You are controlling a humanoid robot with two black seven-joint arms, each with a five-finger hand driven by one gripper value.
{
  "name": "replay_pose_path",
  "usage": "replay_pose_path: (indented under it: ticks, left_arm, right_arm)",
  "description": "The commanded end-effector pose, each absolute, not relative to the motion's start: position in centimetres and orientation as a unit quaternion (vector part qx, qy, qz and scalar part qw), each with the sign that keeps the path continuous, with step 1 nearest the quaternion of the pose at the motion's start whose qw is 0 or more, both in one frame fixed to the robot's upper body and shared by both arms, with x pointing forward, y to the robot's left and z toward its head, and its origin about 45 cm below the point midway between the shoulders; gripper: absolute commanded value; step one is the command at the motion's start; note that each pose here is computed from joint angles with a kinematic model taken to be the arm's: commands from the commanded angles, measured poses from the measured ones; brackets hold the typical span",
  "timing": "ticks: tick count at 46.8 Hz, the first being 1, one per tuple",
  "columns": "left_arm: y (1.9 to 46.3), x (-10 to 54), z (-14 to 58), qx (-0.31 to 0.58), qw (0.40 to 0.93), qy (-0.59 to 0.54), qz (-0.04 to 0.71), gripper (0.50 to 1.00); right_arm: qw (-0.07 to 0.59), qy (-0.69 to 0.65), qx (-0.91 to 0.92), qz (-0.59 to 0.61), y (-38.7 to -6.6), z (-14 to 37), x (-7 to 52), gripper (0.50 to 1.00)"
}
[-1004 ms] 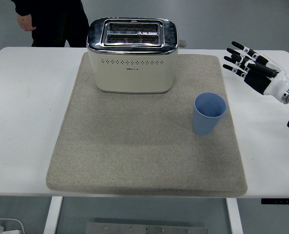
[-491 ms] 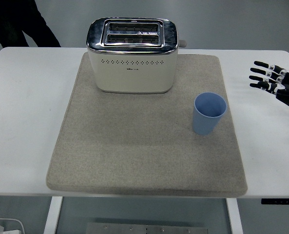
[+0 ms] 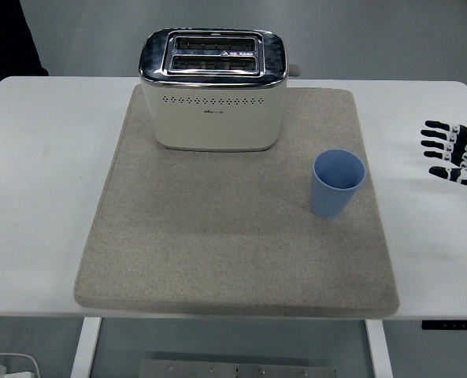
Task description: Put the water cup in front of the bread machine
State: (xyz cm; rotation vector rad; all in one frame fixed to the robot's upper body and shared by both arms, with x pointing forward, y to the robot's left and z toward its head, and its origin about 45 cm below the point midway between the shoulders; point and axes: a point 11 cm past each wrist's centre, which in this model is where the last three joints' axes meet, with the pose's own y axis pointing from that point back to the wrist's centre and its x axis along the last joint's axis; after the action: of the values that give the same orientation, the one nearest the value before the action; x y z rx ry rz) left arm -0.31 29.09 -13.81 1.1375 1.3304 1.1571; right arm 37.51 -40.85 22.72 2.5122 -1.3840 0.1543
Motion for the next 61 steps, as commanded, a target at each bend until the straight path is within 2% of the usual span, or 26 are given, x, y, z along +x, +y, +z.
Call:
replay_pose_path:
  ticks: [1,13,37,61]
  left_arm:
    - [29.1,-0.3,-13.8,0.47,0.498,0.55,0.478,1.0]
    - [29.0,-0.3,-13.8,0.47,0.499,0.55,0.477,1.0]
    - [29.0,0.1,-13.8,0.469,0.502,0.548,0.478,1.0]
    - [29.0,0.2,-13.8,0.468,0.501,0.548,0.479,1.0]
  right_arm:
    - [0.147,-0.472,0.864,0.094,-40.4,22.3,37.0,0.926]
    - [0.168,-0.454,0.861,0.154,-38.9,21.9,34.8,0.926]
    - [0.143,-0.449,0.868,0.156,-36.6,22.0,33.7,0.924]
    - [0.119,-0.446,0.878,0.128,-32.4,19.9,34.2,0.924]
